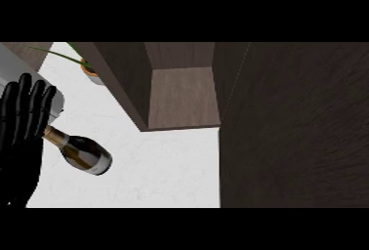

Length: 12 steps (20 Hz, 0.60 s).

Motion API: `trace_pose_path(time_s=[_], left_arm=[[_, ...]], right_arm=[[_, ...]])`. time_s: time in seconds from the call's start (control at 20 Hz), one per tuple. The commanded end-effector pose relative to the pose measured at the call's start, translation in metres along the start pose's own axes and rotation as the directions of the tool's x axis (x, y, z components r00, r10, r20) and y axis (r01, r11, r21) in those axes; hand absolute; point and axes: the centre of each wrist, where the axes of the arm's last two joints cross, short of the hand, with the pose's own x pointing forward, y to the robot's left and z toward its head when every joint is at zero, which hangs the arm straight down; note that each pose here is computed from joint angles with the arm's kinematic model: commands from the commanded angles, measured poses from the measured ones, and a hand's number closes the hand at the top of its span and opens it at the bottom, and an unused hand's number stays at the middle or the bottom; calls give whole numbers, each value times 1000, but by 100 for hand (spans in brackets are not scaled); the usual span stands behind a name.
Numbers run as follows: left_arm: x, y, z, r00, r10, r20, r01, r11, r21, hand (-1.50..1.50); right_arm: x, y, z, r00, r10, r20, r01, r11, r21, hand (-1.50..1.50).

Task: Pick up the wine, place it into the cabinet and close the cabinet

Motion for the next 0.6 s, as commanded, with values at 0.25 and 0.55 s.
trace_pose_path(time_s=[0.25,0.55], left_arm=[[-50,-8,-69,974,-5,-227,66,964,258,-150],[-24,-38,-100,900,240,-363,-121,939,321,-150]], right_arm=[[15,-3,26,1000,-1,1,1,1000,10,-150],[53,11,43,977,-162,-142,200,925,324,-150]])
